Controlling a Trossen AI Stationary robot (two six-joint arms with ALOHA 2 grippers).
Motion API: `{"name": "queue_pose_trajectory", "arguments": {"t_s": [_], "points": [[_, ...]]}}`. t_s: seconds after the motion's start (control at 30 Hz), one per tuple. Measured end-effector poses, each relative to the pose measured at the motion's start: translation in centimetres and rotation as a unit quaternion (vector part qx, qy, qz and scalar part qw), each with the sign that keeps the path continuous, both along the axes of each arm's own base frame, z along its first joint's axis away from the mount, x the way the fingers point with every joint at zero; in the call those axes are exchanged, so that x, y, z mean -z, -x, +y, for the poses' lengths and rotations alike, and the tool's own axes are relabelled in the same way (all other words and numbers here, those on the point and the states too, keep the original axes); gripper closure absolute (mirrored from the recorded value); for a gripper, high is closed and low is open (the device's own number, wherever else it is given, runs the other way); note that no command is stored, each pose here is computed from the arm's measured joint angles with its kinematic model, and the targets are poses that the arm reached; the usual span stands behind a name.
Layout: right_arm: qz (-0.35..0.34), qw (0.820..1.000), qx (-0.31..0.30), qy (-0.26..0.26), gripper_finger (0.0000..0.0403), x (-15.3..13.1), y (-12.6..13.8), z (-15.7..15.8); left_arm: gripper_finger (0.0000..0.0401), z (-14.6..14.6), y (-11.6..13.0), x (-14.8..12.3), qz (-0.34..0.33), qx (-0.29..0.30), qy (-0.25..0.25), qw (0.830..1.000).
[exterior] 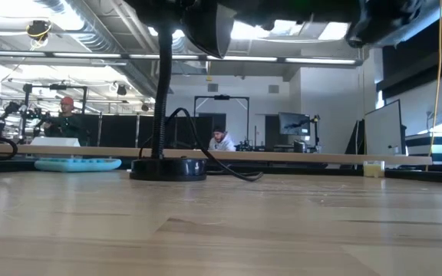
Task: Screw lightbulb
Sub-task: Insert the lightbulb into the black lamp
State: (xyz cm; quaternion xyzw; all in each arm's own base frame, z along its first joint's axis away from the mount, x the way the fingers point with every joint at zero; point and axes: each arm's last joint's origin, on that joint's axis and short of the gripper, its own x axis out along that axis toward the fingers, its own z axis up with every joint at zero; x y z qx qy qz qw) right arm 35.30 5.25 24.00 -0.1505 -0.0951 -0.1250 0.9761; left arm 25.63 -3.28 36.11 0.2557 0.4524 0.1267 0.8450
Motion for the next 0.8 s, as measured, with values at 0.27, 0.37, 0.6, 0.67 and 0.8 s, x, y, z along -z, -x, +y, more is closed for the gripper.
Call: {"name": "queue_pose_trajectory", "arguments": {"t_s": [0.27,0.37,0.6,0.67,0.8], "points": [[0.033,0.999,0.027,-0.021,0.0134,-1.7,4.1,0.3,0.014,0.1,0.1,0.0,-0.001,-0.008,-0.001,1.0],[0.044,0.996,0.024,-0.069,0.0134,-0.1,6.1,-0.2,0.0143,0.1,0.1,0.0,-0.001,-0.007,-0.002,1.0],[0.122,0.974,0.002,-0.192,0.0134,6.1,10.1,0.0,0.0138,0.1,0.1,0.0,0.0,-0.008,-0.002,1.0],[0.168,0.962,0.003,-0.215,0.0134,7.8,10.8,0.2,0.0137,0.1,0.1,0.0,0.001,-0.006,-0.003,1.0],[0.24,0.943,0.009,-0.23,0.0134,10.0,11.5,0.6,0.0136,0.1,0.1,0.0,0.001,-0.007,-0.003,1.0]]}}
